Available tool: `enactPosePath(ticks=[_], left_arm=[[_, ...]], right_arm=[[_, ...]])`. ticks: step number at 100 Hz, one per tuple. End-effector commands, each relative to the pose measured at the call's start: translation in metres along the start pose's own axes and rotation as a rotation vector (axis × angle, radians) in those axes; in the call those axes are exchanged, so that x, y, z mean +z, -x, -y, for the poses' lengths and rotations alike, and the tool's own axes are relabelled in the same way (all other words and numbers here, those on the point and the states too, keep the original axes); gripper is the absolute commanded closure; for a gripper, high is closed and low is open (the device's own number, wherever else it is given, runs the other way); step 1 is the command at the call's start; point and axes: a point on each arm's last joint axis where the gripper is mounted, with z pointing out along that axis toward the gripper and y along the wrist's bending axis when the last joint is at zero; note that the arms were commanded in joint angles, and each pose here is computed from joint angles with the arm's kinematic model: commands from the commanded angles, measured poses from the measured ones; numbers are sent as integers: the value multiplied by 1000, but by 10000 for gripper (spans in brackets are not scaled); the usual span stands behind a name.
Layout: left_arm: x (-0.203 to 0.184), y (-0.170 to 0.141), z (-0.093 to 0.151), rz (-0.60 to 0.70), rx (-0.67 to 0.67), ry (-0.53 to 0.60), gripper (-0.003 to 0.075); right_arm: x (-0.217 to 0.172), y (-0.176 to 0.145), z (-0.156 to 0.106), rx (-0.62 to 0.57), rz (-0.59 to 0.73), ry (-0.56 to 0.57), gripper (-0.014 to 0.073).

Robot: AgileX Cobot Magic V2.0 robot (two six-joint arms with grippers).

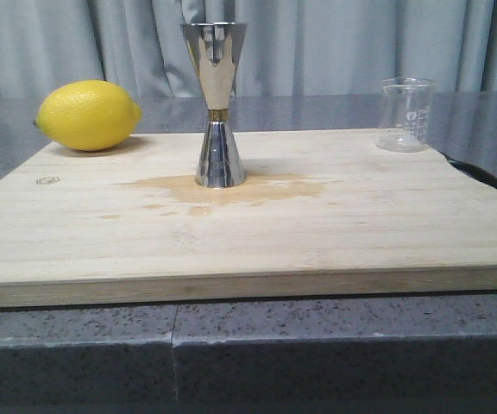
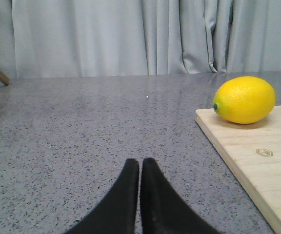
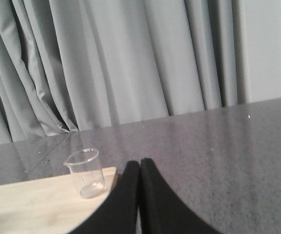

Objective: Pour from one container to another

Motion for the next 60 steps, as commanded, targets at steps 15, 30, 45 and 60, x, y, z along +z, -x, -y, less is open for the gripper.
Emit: enactPosePath(ticks=[15, 30, 45, 60], left_arm=[[-2, 8, -1, 102, -6, 11, 739], [-2, 8, -1, 102, -6, 11, 739], [-2, 8, -1, 102, -6, 11, 739], [-2, 8, -1, 102, -6, 11, 739]], right_arm=[[-3, -34, 8, -28, -31, -47, 666], [-6, -33, 8, -34, -12, -56, 666], [-6, -32, 8, -55, -4, -55, 666], [-6, -32, 8, -56, -4, -55, 666]])
